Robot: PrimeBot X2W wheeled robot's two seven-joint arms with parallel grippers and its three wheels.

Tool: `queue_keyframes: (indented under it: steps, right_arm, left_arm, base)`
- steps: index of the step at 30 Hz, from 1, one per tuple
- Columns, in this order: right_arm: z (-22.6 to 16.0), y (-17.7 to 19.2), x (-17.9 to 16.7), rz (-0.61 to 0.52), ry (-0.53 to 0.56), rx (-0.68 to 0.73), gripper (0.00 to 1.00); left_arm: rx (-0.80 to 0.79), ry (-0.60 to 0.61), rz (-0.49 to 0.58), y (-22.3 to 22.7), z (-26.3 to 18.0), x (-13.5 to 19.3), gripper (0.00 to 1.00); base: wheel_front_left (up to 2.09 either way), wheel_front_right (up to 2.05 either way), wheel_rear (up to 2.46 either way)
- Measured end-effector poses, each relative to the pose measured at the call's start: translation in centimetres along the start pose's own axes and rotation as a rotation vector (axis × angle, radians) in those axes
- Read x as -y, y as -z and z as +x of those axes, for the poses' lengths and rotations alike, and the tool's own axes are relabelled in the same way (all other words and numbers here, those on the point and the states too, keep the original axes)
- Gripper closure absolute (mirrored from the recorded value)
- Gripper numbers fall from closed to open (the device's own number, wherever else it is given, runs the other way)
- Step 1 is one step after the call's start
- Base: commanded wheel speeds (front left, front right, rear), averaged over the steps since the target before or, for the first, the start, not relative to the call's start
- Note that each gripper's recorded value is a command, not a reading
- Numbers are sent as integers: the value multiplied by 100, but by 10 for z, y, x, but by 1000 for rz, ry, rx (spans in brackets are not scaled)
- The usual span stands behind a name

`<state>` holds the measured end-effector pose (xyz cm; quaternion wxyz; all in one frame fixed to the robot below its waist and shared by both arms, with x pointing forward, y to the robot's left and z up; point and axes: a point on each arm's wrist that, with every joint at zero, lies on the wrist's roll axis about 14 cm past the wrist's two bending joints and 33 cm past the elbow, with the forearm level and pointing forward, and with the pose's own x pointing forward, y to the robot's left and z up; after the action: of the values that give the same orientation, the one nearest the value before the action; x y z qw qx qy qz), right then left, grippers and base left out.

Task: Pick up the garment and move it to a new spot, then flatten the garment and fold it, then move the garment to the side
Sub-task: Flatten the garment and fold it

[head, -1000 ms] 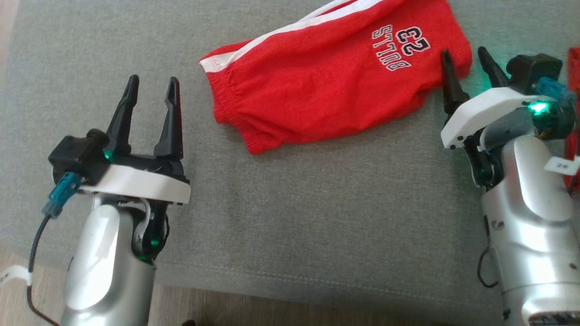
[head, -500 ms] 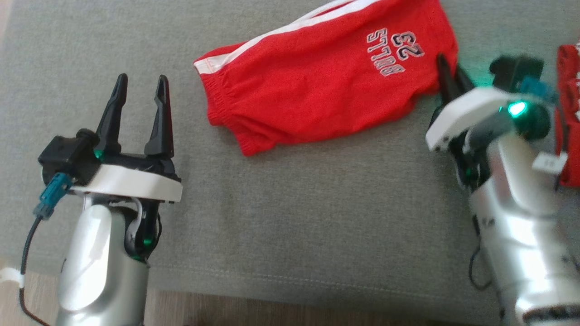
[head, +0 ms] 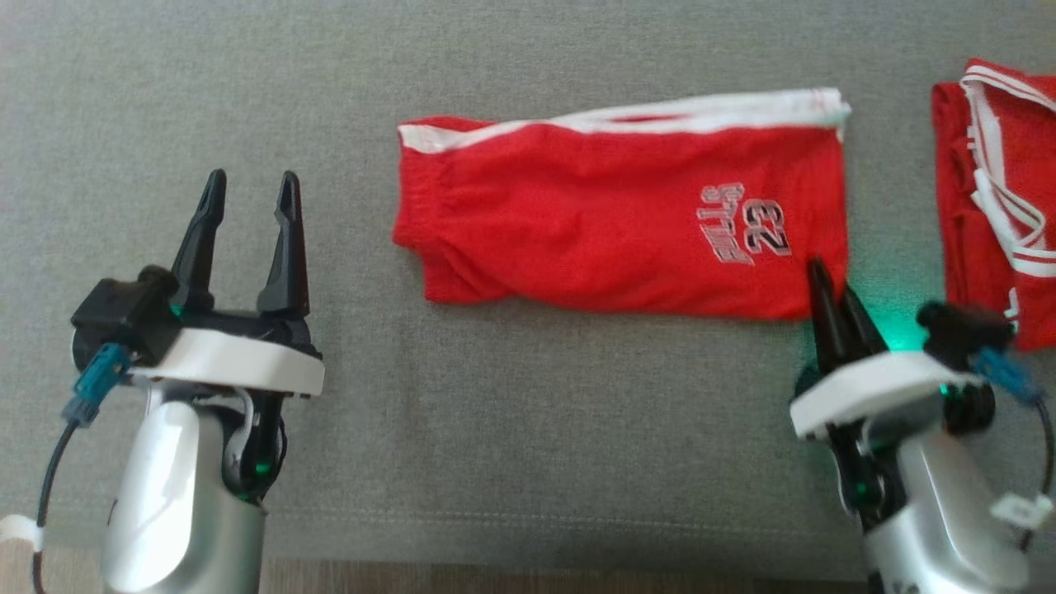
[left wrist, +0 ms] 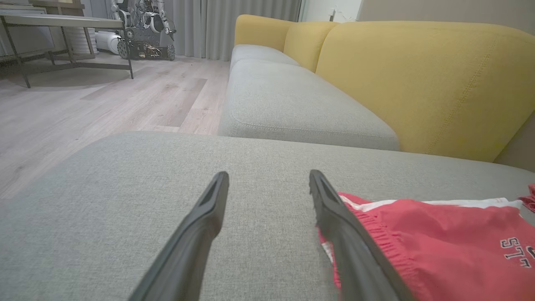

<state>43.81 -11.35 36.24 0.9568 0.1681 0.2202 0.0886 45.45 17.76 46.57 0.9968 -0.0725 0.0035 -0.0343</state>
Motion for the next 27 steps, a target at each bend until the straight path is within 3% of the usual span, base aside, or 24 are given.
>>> queue_keyframes:
  steps: [9, 15, 18, 22, 27]
  right_arm:
    - [-17, 3, 10, 41, 38, 4, 100]
    - [-13, -18, -9, -10, -20, 47, 100]
    - [-1, -48, -49, -75, -134, 101, 100]
    - [12, -88, -132, -171, -363, 173, 100]
    - [7, -76, -211, -203, -602, 120, 100]
  left_arm:
    - [-2, 6, 0, -1, -4, 2, 0]
    - [2, 7, 2, -4, -9, 3, 0]
    - [5, 8, 4, -6, -12, 3, 0]
    - [8, -7, 11, -10, -19, -2, 0]
    - [10, -31, 20, -14, -29, -9, 0]
  base:
    - [0, 0, 0]
    - [0, 0, 0]
    - [0, 0, 0]
    - [0, 0, 0]
    - [0, 0, 0]
